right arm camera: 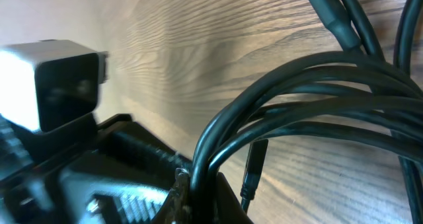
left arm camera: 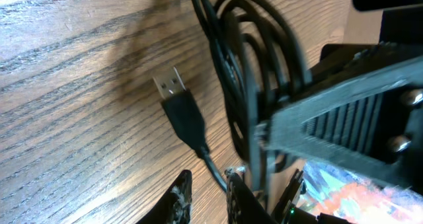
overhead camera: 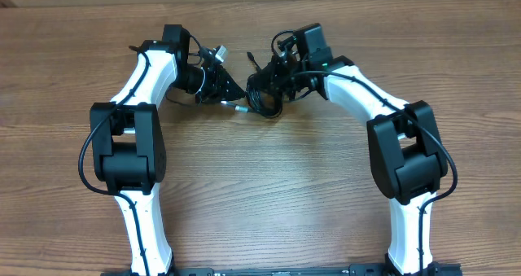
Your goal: Untangle cables
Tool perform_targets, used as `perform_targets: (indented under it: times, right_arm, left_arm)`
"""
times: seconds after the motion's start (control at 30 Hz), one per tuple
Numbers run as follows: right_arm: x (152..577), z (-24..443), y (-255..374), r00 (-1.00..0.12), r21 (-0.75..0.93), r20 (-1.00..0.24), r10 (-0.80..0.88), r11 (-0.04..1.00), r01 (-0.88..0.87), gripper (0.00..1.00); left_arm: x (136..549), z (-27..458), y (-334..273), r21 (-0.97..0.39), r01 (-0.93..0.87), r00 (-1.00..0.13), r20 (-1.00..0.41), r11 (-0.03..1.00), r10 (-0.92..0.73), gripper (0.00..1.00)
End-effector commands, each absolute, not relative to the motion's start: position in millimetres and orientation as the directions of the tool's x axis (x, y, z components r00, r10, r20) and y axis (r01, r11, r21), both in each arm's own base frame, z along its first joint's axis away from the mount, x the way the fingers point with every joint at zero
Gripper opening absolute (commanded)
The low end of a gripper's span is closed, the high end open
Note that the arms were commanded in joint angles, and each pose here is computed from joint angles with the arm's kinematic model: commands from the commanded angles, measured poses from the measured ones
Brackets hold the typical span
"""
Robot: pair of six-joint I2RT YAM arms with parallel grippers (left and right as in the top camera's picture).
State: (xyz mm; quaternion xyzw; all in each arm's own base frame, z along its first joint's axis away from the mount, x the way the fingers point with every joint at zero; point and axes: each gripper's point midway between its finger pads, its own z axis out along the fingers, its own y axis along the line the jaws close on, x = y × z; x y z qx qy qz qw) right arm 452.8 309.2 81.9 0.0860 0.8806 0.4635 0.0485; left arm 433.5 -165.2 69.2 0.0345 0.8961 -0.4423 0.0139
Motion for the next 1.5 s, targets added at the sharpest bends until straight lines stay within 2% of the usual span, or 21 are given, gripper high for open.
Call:
perform_targets:
  times: [0.0, 0.1, 0.2, 0.3, 0.53, 0.7, 0.8, 0.97, 1.23, 1.47]
  right_arm:
    - [458, 103, 316, -0.967, 0.8, -0.108, 0.231, 0.597, 0.054, 0.04]
    - [456, 104, 318, -0.969, 0.803, -0.098, 0.226, 0.593, 0.057, 0.04]
    - [453, 105, 320, -0.973, 0.81, -0.088, 0.214, 0.584, 0.055, 0.04]
    - [450, 108, 322, -0.978, 0.824, -0.073, 0.194, 0.564, 0.05, 0.04]
    - [447, 111, 324, -0.982, 0.835, -0.062, 0.179, 0.549, 0.047, 0.04]
    - [446, 111, 324, -0.983, 0.838, -0.058, 0.173, 0.544, 0.046, 0.04]
    - [446, 111, 324, -0.983, 0.838, -0.057, 0.173, 0.544, 0.047, 0.04]
    - [446, 112, 324, -0.984, 0.84, -0.055, 0.171, 0.541, 0.047, 0.04]
    - [446, 117, 319, -0.987, 0.858, -0.033, 0.157, 0.51, 0.052, 0.04]
    - [446, 117, 319, -0.987, 0.859, -0.032, 0.157, 0.509, 0.053, 0.04]
  left_arm:
    - [429, 64, -169, -0.799, 0.066, -0.998, -0.038, 0.598, 0.059, 0.19]
    - [431, 58, -165, -0.773, 0.071, -0.997, -0.044, 0.631, 0.058, 0.21]
    - [433, 58, -165, -0.773, 0.077, -0.997, -0.052, 0.63, 0.058, 0.37]
    - [433, 58, -166, -0.772, 0.081, -0.997, -0.056, 0.63, 0.06, 0.45]
    - [430, 52, -179, -0.767, 0.084, -0.996, -0.051, 0.636, 0.071, 0.47]
    - [429, 33, -173, -0.706, -0.012, -1.0, 0.017, 0.708, -0.001, 0.46]
    - [431, 33, -168, -0.707, -0.025, -1.0, 0.019, 0.707, -0.016, 0.47]
    - [435, 36, -152, -0.724, -0.062, -0.998, 0.033, 0.687, -0.055, 0.57]
    - [440, 37, -126, -0.726, -0.117, -0.992, 0.053, 0.678, -0.115, 0.59]
    - [438, 31, -130, -0.718, -0.117, -0.992, 0.054, 0.686, -0.112, 0.63]
